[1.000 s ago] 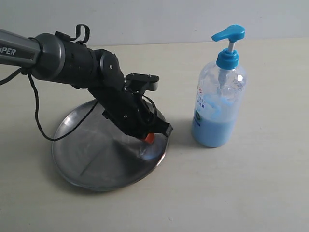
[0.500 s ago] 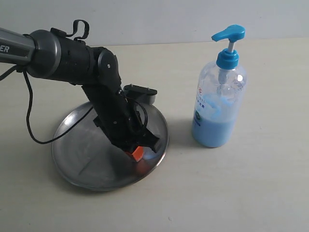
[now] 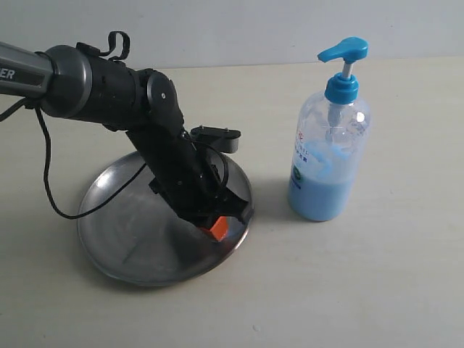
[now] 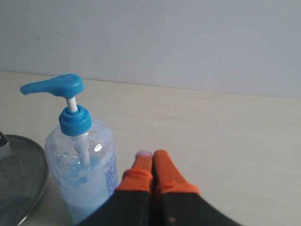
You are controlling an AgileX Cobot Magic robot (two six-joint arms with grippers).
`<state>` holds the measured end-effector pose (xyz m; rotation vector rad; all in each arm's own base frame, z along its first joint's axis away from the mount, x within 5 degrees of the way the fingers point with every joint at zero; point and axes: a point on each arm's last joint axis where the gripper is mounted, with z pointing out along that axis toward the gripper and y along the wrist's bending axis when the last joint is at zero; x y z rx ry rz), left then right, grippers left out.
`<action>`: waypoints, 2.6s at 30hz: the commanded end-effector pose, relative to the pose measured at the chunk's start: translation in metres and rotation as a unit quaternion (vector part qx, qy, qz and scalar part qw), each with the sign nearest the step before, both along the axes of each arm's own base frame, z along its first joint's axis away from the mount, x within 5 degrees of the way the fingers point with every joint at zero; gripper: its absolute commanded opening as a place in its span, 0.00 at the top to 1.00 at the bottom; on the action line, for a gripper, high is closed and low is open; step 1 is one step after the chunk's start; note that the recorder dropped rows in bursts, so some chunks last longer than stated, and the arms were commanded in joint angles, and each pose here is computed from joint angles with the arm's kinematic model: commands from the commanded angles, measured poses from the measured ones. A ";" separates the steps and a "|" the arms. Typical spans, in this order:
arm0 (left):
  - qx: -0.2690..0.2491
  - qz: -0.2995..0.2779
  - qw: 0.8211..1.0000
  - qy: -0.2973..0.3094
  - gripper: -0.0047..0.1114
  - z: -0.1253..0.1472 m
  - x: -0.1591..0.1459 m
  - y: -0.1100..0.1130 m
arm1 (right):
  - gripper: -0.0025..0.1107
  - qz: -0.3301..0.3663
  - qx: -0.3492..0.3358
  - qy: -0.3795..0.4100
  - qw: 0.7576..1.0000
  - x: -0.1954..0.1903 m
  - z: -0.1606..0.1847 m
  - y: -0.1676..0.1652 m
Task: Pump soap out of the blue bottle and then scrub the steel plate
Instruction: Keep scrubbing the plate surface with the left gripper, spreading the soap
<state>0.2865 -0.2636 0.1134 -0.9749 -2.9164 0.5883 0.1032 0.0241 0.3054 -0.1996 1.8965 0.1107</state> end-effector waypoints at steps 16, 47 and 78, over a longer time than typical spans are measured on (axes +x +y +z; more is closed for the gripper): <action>-0.026 0.034 0.999 -0.018 0.96 -0.020 0.007 -0.008 | 0.98 0.000 0.001 -0.002 1.000 -0.001 0.000 0.000; -0.025 0.062 0.997 -0.037 0.96 -0.016 0.014 -0.003 | 0.98 0.001 0.002 -0.005 1.000 0.000 0.000 0.000; 0.095 -0.010 0.995 -0.014 0.96 -0.017 0.033 -0.001 | 0.98 0.002 0.003 -0.005 1.000 0.000 0.000 0.000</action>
